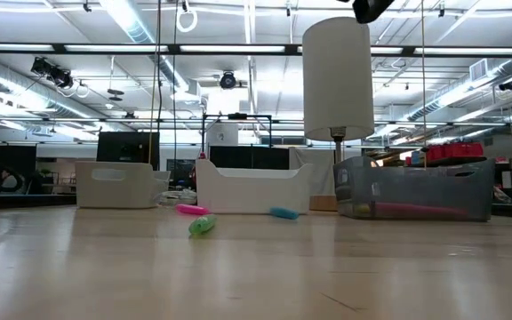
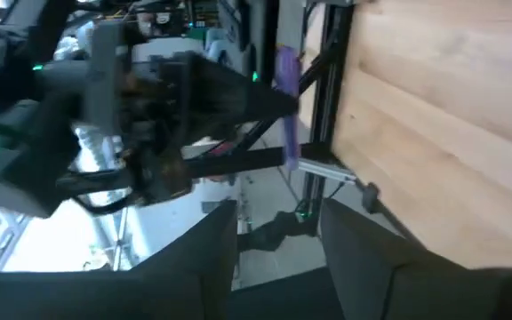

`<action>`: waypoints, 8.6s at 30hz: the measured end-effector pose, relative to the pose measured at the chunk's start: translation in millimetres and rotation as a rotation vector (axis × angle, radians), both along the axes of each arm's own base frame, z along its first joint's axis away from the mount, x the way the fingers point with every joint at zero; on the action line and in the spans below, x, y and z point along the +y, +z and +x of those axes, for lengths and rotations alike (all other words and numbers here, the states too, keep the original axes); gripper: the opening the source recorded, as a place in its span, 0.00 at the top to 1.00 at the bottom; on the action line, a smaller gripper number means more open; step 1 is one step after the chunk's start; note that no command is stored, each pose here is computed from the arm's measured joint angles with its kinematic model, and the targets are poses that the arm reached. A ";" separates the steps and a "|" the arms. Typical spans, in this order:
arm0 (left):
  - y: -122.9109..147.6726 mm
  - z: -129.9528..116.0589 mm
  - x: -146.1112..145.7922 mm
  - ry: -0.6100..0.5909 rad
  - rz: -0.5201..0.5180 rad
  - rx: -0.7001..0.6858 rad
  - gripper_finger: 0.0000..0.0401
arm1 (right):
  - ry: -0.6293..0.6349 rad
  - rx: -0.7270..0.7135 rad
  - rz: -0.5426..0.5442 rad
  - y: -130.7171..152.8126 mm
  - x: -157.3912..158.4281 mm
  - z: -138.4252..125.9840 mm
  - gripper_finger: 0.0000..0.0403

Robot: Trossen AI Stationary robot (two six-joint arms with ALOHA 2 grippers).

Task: Pick & Place Markers
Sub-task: Put the transparent purple pen into the white bin, then put the transparent green pen into the white bin

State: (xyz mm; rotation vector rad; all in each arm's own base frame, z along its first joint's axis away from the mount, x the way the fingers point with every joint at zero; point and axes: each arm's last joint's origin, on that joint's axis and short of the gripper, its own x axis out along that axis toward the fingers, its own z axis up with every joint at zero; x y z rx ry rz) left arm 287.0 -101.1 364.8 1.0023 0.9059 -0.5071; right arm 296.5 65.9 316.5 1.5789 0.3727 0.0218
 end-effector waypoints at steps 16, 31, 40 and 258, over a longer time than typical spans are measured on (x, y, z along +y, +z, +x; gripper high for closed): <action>10.1 51.2 -2.6 -0.069 0.162 -0.134 0.90 | 0.044 -0.013 0.011 -12.6 5.4 15.6 0.60; 15.0 57.3 -1.5 -0.047 0.155 -0.209 0.90 | 0.105 -0.059 0.010 -18.3 9.5 25.4 0.65; 16.0 57.0 -1.8 -0.047 0.151 -0.215 0.88 | 0.144 -0.063 0.018 -17.8 10.6 25.1 0.93; -92.2 81.2 -28.8 2.460 -1.021 -0.081 0.52 | 0.392 -0.276 -1.759 139.3 28.7 -60.1 0.72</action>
